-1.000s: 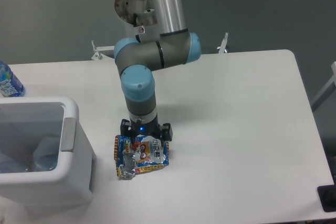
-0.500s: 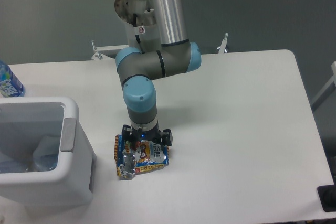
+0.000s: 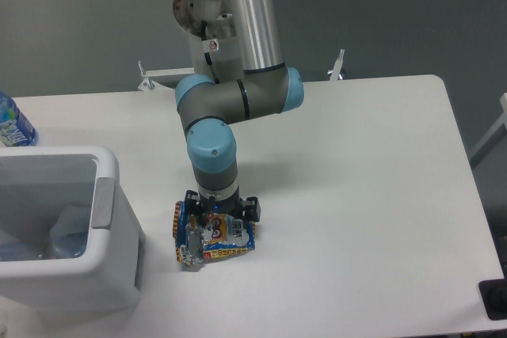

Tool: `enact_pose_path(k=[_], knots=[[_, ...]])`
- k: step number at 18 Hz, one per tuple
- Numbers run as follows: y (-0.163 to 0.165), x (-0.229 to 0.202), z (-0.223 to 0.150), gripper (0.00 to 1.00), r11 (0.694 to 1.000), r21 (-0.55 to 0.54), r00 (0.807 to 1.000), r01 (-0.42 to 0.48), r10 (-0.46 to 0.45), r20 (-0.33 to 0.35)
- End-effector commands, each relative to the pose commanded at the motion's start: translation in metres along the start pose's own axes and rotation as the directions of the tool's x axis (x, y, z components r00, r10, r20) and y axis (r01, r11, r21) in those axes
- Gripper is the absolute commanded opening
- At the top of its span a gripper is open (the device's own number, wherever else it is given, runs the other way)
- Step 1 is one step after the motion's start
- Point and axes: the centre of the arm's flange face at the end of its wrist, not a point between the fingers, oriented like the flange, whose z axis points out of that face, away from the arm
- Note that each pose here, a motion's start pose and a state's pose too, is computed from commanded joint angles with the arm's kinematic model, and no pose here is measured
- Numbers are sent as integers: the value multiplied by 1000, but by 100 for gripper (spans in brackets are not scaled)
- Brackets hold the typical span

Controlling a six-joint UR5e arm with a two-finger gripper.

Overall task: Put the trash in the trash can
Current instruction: 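Lower onto the blue wrapper and close the gripper on it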

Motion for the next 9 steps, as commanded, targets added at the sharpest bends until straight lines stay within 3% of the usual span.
enact_pose_path(k=[6,9], knots=[[0,0,1,97,1000,-1,1000,0,0,1],[1,-1,1,84,1000,-7,1000,0,0,13]])
